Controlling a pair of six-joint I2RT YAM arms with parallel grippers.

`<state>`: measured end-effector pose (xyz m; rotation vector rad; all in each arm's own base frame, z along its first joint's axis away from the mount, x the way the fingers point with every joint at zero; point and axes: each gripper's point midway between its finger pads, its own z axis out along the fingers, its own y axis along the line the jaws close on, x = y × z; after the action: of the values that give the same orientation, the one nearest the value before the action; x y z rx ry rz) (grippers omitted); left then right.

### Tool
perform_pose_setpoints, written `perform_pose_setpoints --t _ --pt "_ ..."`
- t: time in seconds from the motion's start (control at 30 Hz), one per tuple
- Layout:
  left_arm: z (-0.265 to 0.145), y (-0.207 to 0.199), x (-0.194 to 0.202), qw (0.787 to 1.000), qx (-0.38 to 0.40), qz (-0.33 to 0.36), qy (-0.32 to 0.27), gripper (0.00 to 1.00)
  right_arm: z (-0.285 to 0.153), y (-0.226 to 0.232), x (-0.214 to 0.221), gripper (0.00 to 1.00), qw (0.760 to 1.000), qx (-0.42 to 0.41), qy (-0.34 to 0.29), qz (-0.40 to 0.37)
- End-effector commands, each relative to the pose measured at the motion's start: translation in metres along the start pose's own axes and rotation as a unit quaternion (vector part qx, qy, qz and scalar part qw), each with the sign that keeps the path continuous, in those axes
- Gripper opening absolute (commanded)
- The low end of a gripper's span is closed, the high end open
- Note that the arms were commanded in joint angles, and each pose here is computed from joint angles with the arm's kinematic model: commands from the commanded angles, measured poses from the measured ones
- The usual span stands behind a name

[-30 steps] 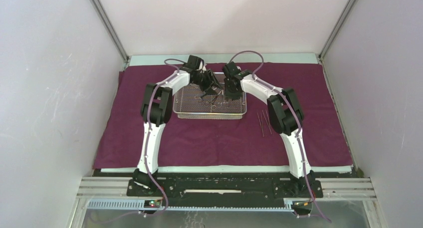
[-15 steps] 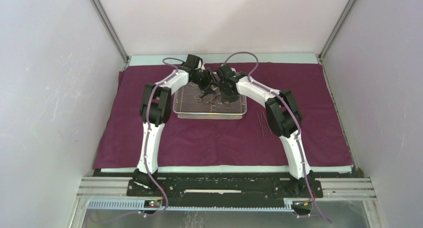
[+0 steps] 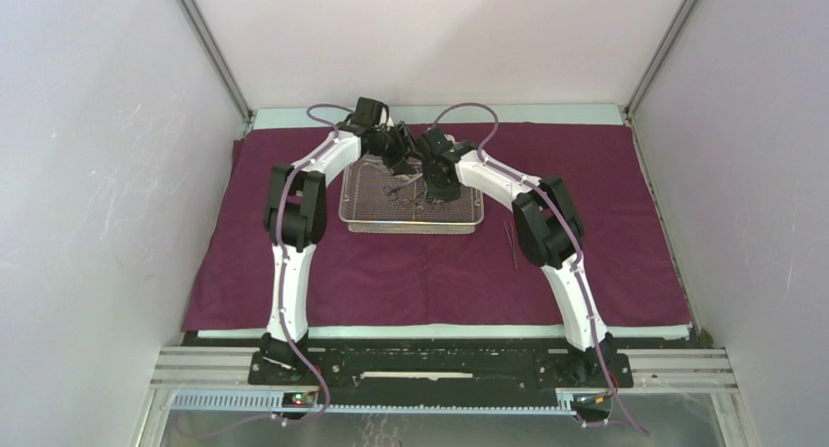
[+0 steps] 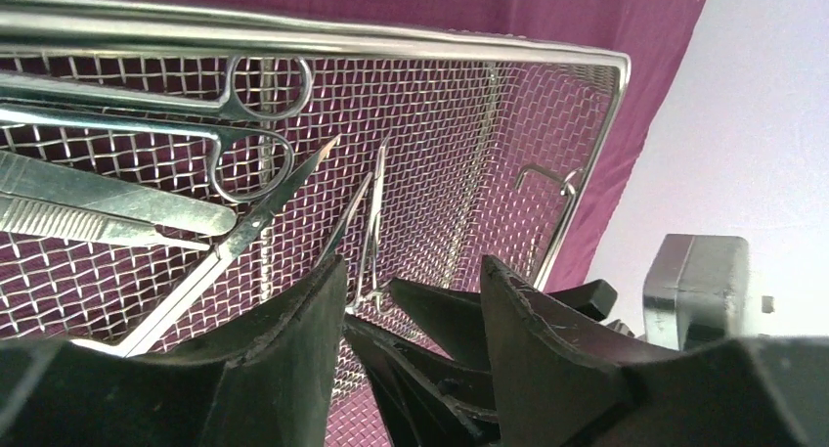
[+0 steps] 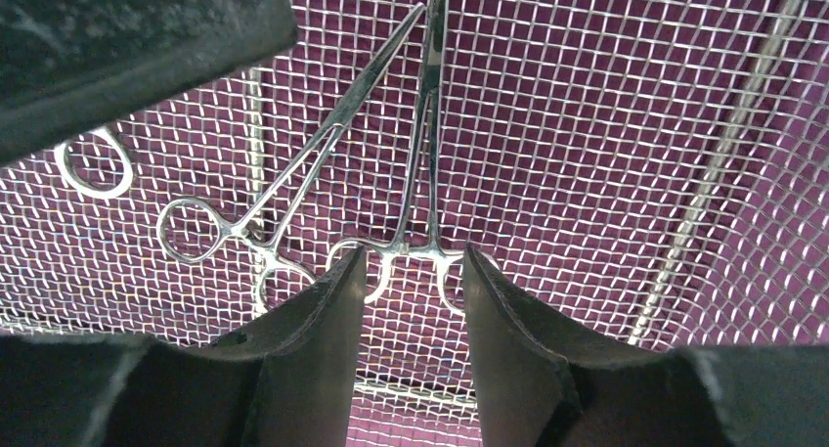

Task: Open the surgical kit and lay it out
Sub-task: Pick up the medical item from the container.

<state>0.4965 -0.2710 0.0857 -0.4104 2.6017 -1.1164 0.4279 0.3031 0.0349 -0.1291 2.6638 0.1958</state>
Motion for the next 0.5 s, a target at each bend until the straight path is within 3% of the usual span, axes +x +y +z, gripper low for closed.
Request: perform_pose_setpoints --t 0.0,0.23,0.47 --pt "-0.021 -0.015 -0.005 0.999 0.012 0.024 -0.021 0.58 0.007 -0.005 0.009 0.50 0.999 0.034 0.008 -0.004" --pt "-0.020 -0.012 -0.005 1.000 0.012 0.018 -0.018 0.58 0.015 -0.010 0.020 0.47 0.998 0.052 0.025 -0.014" --pt "-0.019 -0.014 -0.006 1.000 0.017 0.016 -0.017 0.57 0.003 -0.021 0.000 0.47 0.994 0.097 -0.011 -0.046"
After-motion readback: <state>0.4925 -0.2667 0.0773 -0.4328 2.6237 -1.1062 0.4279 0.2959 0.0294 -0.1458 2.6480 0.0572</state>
